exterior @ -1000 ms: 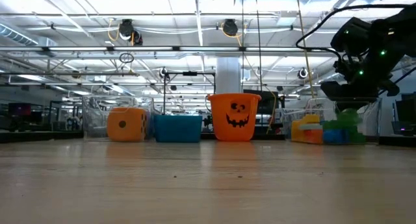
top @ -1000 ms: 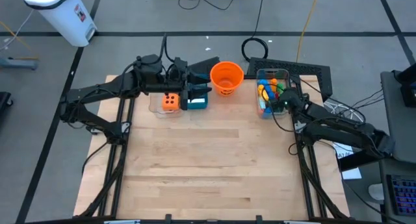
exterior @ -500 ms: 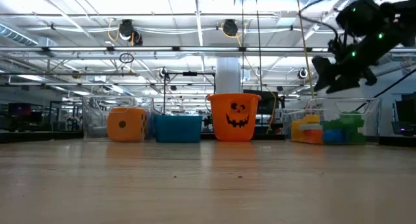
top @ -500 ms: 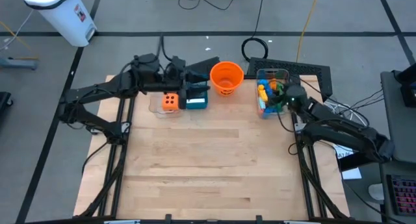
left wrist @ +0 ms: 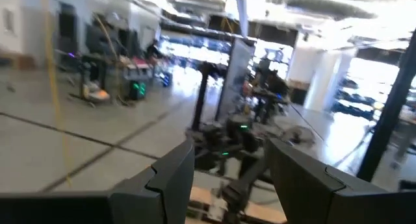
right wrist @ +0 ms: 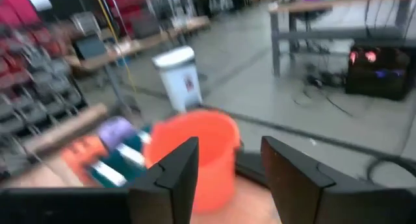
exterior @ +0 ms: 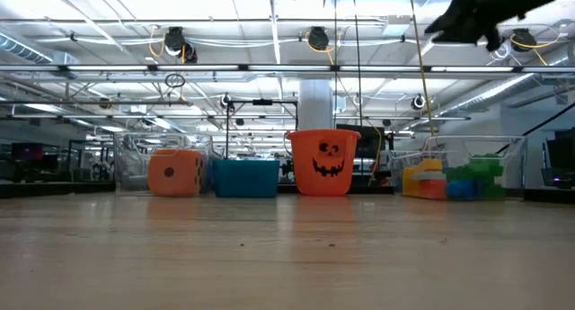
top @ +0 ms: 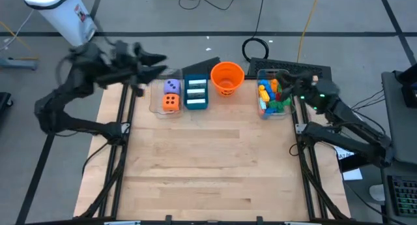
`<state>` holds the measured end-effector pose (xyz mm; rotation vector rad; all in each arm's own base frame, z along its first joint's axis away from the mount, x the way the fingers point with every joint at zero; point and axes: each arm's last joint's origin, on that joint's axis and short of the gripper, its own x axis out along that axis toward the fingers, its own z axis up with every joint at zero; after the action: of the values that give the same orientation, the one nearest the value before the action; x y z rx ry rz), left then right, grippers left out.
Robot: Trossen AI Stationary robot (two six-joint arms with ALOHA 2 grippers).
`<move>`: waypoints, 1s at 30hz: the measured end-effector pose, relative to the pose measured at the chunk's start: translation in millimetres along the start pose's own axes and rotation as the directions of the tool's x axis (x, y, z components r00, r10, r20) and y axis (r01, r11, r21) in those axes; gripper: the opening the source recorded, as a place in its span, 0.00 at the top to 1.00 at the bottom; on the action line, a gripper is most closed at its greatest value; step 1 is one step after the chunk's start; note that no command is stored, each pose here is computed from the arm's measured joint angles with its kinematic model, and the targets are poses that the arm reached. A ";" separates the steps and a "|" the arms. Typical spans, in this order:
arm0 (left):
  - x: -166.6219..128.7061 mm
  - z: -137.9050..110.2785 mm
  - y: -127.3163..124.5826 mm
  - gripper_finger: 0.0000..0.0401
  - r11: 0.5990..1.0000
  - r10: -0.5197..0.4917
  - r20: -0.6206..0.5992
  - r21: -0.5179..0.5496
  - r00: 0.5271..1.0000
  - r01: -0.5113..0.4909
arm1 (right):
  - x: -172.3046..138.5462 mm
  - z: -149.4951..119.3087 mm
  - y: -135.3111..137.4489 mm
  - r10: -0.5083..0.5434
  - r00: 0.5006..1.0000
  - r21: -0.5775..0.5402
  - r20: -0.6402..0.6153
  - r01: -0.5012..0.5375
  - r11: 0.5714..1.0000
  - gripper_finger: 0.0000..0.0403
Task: Pick & Place Toys
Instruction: Return to Home Position
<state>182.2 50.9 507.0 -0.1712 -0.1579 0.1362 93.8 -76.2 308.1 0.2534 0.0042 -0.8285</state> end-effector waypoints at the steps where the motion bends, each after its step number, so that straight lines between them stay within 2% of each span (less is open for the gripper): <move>1: -9.9 4.3 -1.0 0.50 1.000 0.014 0.014 0.008 1.000 -0.014 | -6.1 6.7 0.5 0.007 0.999 0.007 0.035 -0.007 1.000 0.62; 6: -52.1 18.0 -7.5 0.50 0.996 0.062 0.084 0.052 0.995 -0.067 | -42.2 28.0 -1.3 0.037 0.979 -0.015 0.200 -0.034 0.999 0.67; 10: -71.7 9.8 -8.7 0.50 0.996 0.068 0.094 0.052 0.993 -0.073 | -69.4 29.6 -6.6 0.034 0.958 0.005 0.285 -0.037 0.999 0.71; 15: -75.6 -19.5 -1.9 0.50 0.993 0.114 0.084 0.002 0.990 -0.115 | -93.4 24.4 -13.3 0.011 0.944 0.015 0.330 -0.017 1.000 0.75; 20: -72.1 -55.5 6.5 0.50 0.992 0.125 0.100 -0.014 0.987 -0.124 | -99.6 14.7 -16.9 0.000 0.958 0.003 0.286 0.000 1.000 0.81; 24: -71.0 -88.4 15.5 0.50 0.982 0.185 0.121 -0.046 0.975 -0.181 | -93.7 1.5 -18.9 0.002 0.964 0.023 0.266 -0.008 1.000 0.86; 30: -67.6 -133.7 27.5 0.50 0.979 0.190 0.169 -0.108 0.967 -0.173 | -67.3 -26.5 -19.3 0.057 0.961 0.047 0.270 -0.072 0.996 0.94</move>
<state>135.2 46.5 362.3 -0.2658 -0.3277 0.3280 36.6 -33.8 285.0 0.1914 -0.2806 -0.7936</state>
